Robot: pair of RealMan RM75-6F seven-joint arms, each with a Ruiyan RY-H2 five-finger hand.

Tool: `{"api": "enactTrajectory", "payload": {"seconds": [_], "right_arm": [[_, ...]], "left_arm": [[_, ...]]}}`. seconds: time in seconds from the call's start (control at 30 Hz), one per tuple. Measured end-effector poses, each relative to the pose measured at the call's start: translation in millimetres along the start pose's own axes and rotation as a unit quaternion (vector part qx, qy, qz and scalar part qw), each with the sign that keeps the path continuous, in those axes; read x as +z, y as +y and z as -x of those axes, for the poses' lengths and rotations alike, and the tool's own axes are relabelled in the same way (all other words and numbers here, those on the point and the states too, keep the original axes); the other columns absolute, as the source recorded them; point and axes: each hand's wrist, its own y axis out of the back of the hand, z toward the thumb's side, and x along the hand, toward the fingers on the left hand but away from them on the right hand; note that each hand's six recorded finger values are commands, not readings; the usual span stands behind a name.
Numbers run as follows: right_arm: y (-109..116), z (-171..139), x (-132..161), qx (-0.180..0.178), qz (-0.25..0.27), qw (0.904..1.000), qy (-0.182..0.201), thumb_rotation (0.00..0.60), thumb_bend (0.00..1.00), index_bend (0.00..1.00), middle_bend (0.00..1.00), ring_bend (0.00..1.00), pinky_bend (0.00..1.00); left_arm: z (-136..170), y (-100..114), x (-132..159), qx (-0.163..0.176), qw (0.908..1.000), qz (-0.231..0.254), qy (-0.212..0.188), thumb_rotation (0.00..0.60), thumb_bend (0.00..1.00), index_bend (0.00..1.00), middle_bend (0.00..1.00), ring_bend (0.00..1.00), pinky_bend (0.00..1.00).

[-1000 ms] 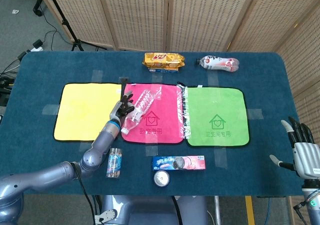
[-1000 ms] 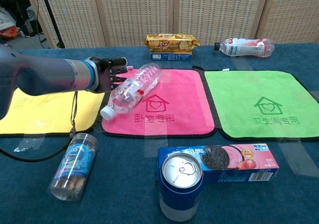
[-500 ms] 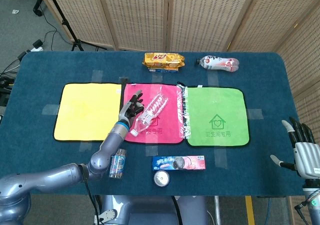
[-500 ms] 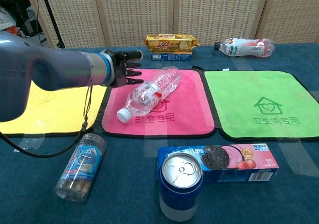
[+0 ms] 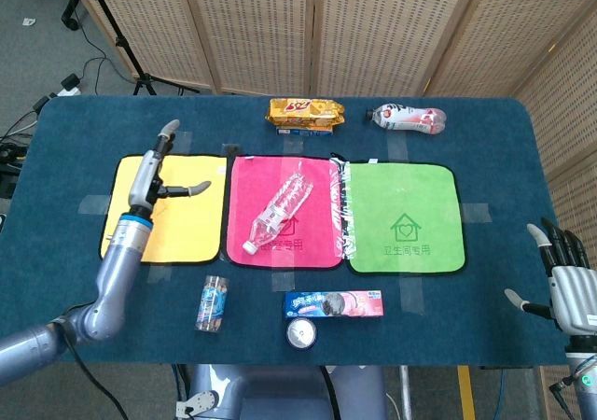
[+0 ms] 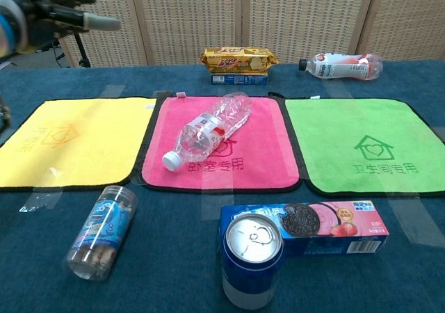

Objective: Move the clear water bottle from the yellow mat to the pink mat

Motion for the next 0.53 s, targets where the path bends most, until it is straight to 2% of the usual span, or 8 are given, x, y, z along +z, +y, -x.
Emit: {"api": "enactTrajectory", "payload": {"seconds": [0.07,0.13,0.23,0.27,0.37,0.47,0.53], "right_arm": [[-0.4,-0.5,2.1,0.000,-0.002,1.0000,0.003,0.600,0.00,0.00,0.00,0.00,0.00],[-0.9,-1.4,5.2,0.000,-0.002,1.0000,0.007,0.600,0.00,0.00,0.00,0.00,0.00],[-0.9,-3.0,8.7,-0.001,-0.003,0.9999,0.013,0.600,0.00,0.00,0.00,0.00,0.00],[-0.7,-3.8,10.1,-0.002,-0.003,0.9999,0.016,0.600,0.00,0.00,0.00,0.00,0.00],[1.2,-6.7,13.3,-0.006,-0.002,0.9997,0.022,0.600,0.00,0.00,0.00,0.00,0.00],[1.8,-8.8,14.5,-0.008,-0.001,0.9997,0.025,0.600,0.00,0.00,0.00,0.00,0.00],[1.4,-8.9,14.5,-0.007,-0.002,0.9997,0.025,0.600,0.00,0.00,0.00,0.00,0.00]], "left_arm": [[16.6,31.0,-5.0,0.020,0.9967,-0.077,-0.019,0.600,0.00,0.00,0.00,0.00,0.00],[35.3,58.1,-12.8,0.035,0.9890,-0.141,-0.026,0.600,0.00,0.00,0.00,0.00,0.00],[72.5,98.7,-33.9,0.049,0.9705,-0.236,-0.010,0.600,0.00,0.00,0.00,0.00,0.00],[88.3,111.7,-44.8,0.052,0.9614,-0.270,0.001,0.600,0.00,0.00,0.00,0.00,0.00],[121.5,132.9,-65.8,0.069,0.9413,-0.330,0.019,0.600,0.00,0.00,0.00,0.00,0.00],[146.5,145.6,-78.2,0.089,0.9267,-0.364,0.027,0.600,0.00,0.00,0.00,0.00,0.00],[158.1,148.2,-83.5,0.095,0.9211,-0.376,0.031,0.600,0.00,0.00,0.00,0.00,0.00]]}}
